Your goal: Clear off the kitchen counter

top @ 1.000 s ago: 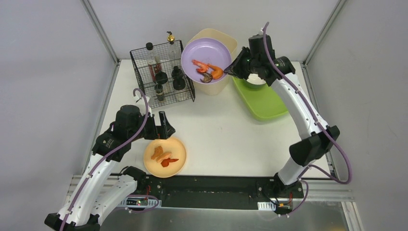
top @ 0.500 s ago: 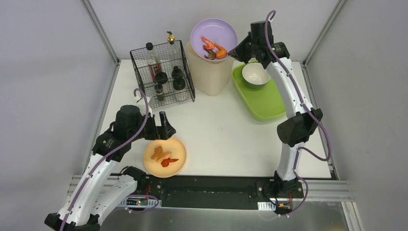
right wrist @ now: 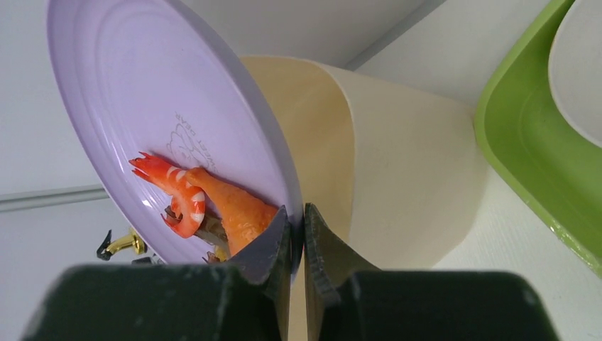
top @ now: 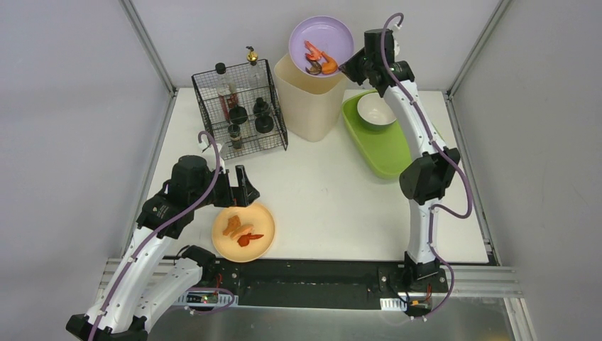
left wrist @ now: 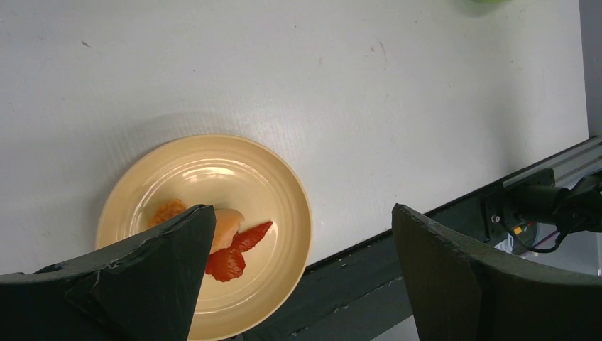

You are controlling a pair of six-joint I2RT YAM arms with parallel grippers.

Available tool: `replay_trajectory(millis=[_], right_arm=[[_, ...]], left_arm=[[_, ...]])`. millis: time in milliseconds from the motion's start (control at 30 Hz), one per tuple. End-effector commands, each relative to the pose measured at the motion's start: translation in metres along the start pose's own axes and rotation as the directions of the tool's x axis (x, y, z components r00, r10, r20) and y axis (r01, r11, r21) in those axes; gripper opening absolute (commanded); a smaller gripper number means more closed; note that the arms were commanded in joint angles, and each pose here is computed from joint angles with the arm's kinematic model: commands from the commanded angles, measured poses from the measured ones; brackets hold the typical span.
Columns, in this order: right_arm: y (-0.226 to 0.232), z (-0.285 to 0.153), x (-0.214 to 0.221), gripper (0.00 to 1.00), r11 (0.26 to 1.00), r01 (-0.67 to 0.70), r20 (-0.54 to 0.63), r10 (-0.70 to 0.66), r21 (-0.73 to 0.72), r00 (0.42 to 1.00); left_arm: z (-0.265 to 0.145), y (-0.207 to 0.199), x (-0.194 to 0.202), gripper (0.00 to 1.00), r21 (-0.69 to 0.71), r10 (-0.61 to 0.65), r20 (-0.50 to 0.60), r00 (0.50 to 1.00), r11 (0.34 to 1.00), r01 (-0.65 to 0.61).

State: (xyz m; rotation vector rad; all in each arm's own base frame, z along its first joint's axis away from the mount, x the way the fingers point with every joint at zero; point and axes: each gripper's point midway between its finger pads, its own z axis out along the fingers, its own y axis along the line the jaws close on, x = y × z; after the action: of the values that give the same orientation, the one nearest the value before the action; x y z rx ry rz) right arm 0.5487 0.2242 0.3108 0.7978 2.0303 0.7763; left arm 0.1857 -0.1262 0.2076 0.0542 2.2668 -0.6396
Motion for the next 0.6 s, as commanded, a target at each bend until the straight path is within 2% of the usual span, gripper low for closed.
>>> replay_trajectory(millis=[0,267,567], right_arm=[[0.038,-0.005,-0.032,0.0,0.99,0.048,0.146,-0.028,-0.13,0.989],[0.047,-0.004,-0.03,0.0,0.957,0.256,0.292,-0.209,-0.134,0.933],[0.057,-0.012,-0.034,0.0,0.893,0.448,0.446,-0.383,-0.047,0.809]], left_arm=[[0.0,-0.003,-0.004,0.99,0.023,0.01,0.018,1.0,1.0,-0.01],[0.0,-0.003,-0.004,0.99,0.024,0.01,0.017,1.0,1.0,-0.01],[0.0,-0.002,-0.004,0.99,0.023,0.01,0.016,1.0,1.0,-0.011]])
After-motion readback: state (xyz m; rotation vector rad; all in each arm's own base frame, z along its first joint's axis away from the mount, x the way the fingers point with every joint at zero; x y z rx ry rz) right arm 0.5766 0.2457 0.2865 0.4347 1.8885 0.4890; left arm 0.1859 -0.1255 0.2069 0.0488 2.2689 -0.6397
